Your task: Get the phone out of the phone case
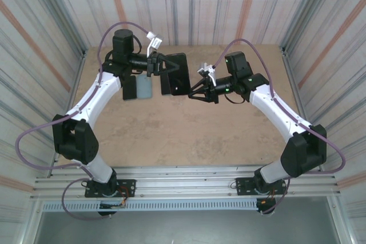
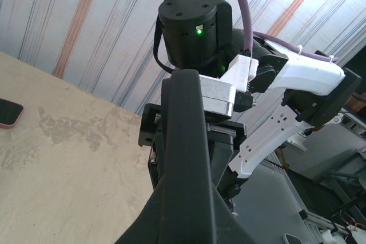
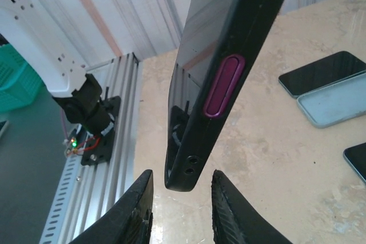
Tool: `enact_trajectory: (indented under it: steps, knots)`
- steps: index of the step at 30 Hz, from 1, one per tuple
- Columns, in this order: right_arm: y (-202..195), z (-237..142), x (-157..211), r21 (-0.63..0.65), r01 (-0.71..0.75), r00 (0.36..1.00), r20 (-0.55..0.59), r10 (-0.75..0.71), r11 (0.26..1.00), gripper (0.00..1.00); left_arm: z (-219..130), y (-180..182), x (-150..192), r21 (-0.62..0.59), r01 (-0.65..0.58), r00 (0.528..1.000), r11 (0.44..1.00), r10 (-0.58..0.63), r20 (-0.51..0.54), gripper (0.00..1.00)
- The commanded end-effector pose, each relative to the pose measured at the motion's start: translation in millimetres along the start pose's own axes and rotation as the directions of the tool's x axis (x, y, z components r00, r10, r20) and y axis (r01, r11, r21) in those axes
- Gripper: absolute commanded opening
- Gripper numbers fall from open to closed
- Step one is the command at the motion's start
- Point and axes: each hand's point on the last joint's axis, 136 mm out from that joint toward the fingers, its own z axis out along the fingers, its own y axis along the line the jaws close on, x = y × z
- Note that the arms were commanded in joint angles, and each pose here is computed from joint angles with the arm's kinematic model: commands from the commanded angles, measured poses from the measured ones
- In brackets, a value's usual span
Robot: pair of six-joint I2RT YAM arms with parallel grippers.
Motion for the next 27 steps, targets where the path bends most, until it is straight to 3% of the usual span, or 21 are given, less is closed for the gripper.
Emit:
enact_trajectory:
  steps: [1, 10, 17, 27]
  knots:
    - [4.3, 1.8, -7.7, -0.025, 0.044, 0.999, 0.004, -0.043, 0.999, 0.29, -4.7, -32.0, -14.8, 0.039, -0.094, 0.996, 0.995, 0.093, 0.006, 0.00]
    - [4.3, 2.6, -10.1, -0.034, 0.054, 0.999, 0.005, -0.054, 0.998, 0.23, -1.3, -32.2, -12.5, 0.051, -0.085, 0.996, 0.995, 0.085, -0.003, 0.00]
    - [7.0, 2.6, -4.4, -0.052, 0.061, 0.998, -0.027, -0.062, 0.997, 0.12, -0.1, -32.2, -12.2, 0.056, -0.077, 0.997, 0.995, 0.077, -0.006, 0.00]
    - [24.2, 10.1, 7.0, -0.118, 0.120, 0.988, -0.082, -0.130, 0.986, 0.11, -0.3, -45.0, -13.3, 0.110, -0.076, 0.997, 0.991, 0.078, -0.018, 0.00]
